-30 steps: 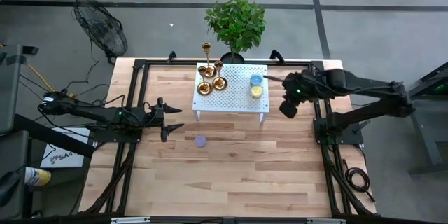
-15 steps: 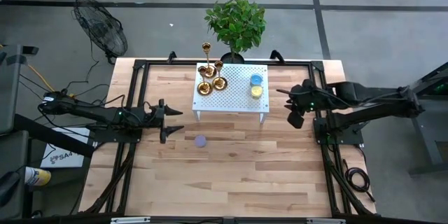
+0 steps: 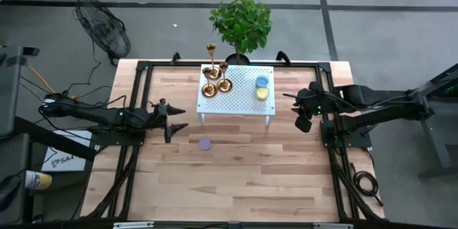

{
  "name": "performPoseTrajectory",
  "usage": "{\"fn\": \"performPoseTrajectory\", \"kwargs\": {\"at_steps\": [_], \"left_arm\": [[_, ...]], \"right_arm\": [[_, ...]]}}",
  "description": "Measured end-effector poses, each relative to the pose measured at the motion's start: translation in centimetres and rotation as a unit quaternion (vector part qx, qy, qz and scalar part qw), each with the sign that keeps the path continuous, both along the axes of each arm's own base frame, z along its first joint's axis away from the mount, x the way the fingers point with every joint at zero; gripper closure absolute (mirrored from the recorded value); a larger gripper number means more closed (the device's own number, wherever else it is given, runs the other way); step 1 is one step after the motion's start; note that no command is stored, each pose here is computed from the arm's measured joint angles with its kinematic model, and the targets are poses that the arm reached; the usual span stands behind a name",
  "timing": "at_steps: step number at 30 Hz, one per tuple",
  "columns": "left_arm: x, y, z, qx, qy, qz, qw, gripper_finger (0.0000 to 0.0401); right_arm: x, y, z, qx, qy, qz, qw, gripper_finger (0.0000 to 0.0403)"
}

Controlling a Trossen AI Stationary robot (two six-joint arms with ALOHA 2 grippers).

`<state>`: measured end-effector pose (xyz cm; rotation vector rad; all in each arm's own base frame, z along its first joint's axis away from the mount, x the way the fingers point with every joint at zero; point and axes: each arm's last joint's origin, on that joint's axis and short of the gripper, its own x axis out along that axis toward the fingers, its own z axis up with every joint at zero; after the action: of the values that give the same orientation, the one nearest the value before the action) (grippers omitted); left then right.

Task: Pick & Place candle stick holders
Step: Put the violet scented candle on the shelf

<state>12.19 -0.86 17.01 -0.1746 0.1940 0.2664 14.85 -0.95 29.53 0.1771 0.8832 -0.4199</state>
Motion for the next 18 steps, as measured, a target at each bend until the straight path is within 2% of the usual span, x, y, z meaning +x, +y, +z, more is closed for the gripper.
{"fn": "performPoseTrajectory", "kwargs": {"at_steps": [4,9,18], "left_arm": [[0.2,0.0,0.5,-0.004,0.010,0.003,1.000,0.0110],[0.5,-0.2,0.5,-0.032,0.015,-0.017,0.999,0.0110],[1.0,-0.3,-0.4,-0.132,0.031,0.010,0.991,0.0110]], "right_arm": [[-0.2,0.2,-0.1,-0.003,0.013,0.003,1.000,0.0316],[-0.3,1.0,-0.1,-0.026,0.010,0.002,1.000,0.0316],[-0.5,3.4,0.0,-0.036,-0.028,-0.009,0.999,0.0316]]}}
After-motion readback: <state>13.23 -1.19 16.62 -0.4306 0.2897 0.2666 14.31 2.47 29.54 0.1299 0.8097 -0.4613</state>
